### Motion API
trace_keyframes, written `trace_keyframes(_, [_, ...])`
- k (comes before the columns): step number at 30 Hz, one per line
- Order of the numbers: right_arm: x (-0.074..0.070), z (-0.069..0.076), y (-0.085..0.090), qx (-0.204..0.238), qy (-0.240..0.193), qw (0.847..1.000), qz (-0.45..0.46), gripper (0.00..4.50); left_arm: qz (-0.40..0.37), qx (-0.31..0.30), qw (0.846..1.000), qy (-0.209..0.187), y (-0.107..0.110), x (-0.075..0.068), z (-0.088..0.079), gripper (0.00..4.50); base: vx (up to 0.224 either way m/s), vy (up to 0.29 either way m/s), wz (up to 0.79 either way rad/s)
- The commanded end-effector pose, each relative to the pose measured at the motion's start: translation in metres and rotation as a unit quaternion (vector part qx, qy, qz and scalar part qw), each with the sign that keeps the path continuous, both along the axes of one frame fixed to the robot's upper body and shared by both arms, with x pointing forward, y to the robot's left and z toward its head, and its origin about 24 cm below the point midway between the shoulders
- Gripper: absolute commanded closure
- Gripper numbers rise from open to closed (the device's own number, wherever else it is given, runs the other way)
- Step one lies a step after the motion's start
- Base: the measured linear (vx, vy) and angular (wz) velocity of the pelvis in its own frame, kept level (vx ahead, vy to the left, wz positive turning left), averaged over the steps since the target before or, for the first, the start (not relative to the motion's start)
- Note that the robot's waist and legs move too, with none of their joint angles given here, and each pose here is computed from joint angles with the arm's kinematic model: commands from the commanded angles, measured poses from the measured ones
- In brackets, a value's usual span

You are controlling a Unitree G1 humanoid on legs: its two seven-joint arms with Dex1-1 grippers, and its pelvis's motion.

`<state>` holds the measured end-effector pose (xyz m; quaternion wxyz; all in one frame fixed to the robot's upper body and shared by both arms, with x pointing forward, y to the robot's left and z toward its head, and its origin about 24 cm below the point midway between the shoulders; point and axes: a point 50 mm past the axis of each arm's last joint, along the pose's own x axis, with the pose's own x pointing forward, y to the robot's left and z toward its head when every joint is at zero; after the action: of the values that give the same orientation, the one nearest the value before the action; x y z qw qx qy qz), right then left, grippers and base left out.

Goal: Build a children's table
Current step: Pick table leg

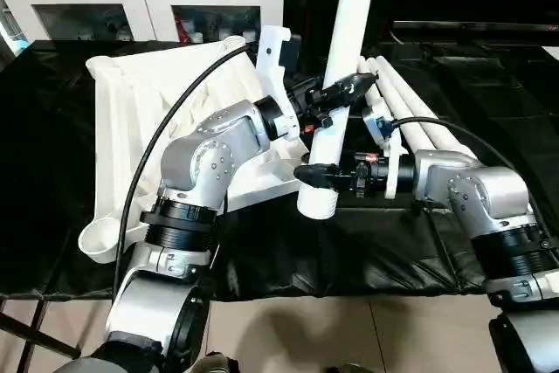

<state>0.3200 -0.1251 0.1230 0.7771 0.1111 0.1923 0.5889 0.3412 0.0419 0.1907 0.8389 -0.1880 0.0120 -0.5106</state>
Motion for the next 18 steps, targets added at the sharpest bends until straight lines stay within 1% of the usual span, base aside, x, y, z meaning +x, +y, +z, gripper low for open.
trace_keyframes(1, [0.003, 0.005, -0.002, -0.001, -0.012, 1.000, -0.008, 2.22, -0.012, -0.008, 1.000, -0.008, -0.002, -0.004, 0.006, 2.66, 0.000, 0.000, 0.00])
trace_keyframes(2, [0.003, 0.004, -0.002, -0.001, -0.012, 1.000, -0.008, 2.31, -0.009, -0.009, 1.000, -0.006, -0.002, -0.003, 0.006, 2.66, 0.000, 0.000, 0.00])
trace_keyframes(3, [0.003, 0.004, -0.002, -0.001, -0.012, 1.000, -0.008, 2.51, -0.007, -0.010, 1.000, -0.004, -0.002, -0.003, 0.006, 2.66, 0.000, 0.000, 0.00])
trace_keyframes(6, [0.003, 0.004, -0.002, 0.000, -0.011, 1.000, -0.009, 2.54, 0.005, -0.012, 1.000, -0.002, 0.000, 0.000, 0.007, 2.66, 0.000, 0.000, 0.00])
trace_keyframes(7, [0.003, 0.003, -0.002, 0.001, -0.011, 1.000, -0.008, 2.58, 0.009, -0.012, 1.000, 0.000, 0.000, 0.001, 0.007, 2.10, 0.000, 0.000, 0.00])
trace_keyframes(8, [0.003, 0.003, -0.002, 0.001, -0.011, 1.000, -0.008, 2.59, 0.011, -0.012, 1.000, 0.002, 0.000, 0.001, 0.008, 1.96, 0.000, 0.000, 0.00])
trace_keyframes(9, [0.002, 0.004, -0.002, 0.003, -0.012, 1.000, -0.008, 2.59, 0.001, -0.013, 1.000, 0.005, 0.001, 0.001, 0.008, 1.96, 0.000, 0.000, 0.00])
trace_keyframes(10, [0.002, 0.004, -0.001, 0.008, -0.013, 1.000, -0.011, 2.59, -0.026, -0.021, 0.999, 0.004, 0.000, -0.003, 0.009, 1.96, 0.000, 0.000, 0.00])
trace_keyframes(11, [0.003, 0.005, -0.001, 0.010, -0.017, 1.000, -0.017, 2.60, -0.021, -0.031, 0.999, 0.000, 0.000, -0.003, 0.011, 1.70, 0.000, 0.000, 0.00])
trace_keyframes(12, [0.004, 0.005, -0.001, 0.012, -0.019, 1.000, -0.021, 2.60, 0.001, -0.036, 0.999, -0.012, 0.001, 0.000, 0.013, 1.55, 0.000, 0.000, 0.00])
trace_keyframes(13, [0.004, 0.005, -0.001, 0.012, -0.019, 1.000, -0.021, 2.60, 0.001, -0.036, 0.999, -0.012, 0.001, 0.000, 0.013, 1.49, 0.000, 0.000, 0.00])
trace_keyframes(15, [0.004, 0.006, 0.000, 0.021, -0.025, 0.999, -0.032, 2.60, 0.039, -0.064, 0.997, -0.026, 0.003, 0.005, 0.017, 1.38, 0.000, 0.000, 0.00])
trace_keyframes(16, [0.005, 0.006, 0.000, 0.028, -0.028, 0.998, -0.040, 2.61, 0.056, -0.088, 0.994, -0.041, 0.004, 0.007, 0.022, 1.25, 0.000, 0.000, 0.00])
trace_keyframes(18, [0.007, 0.008, -0.002, 0.040, -0.039, 0.996, -0.064, 2.61, 0.112, -0.111, 0.986, -0.051, 0.009, 0.014, 0.030, 1.03, 0.000, 0.000, 0.00])
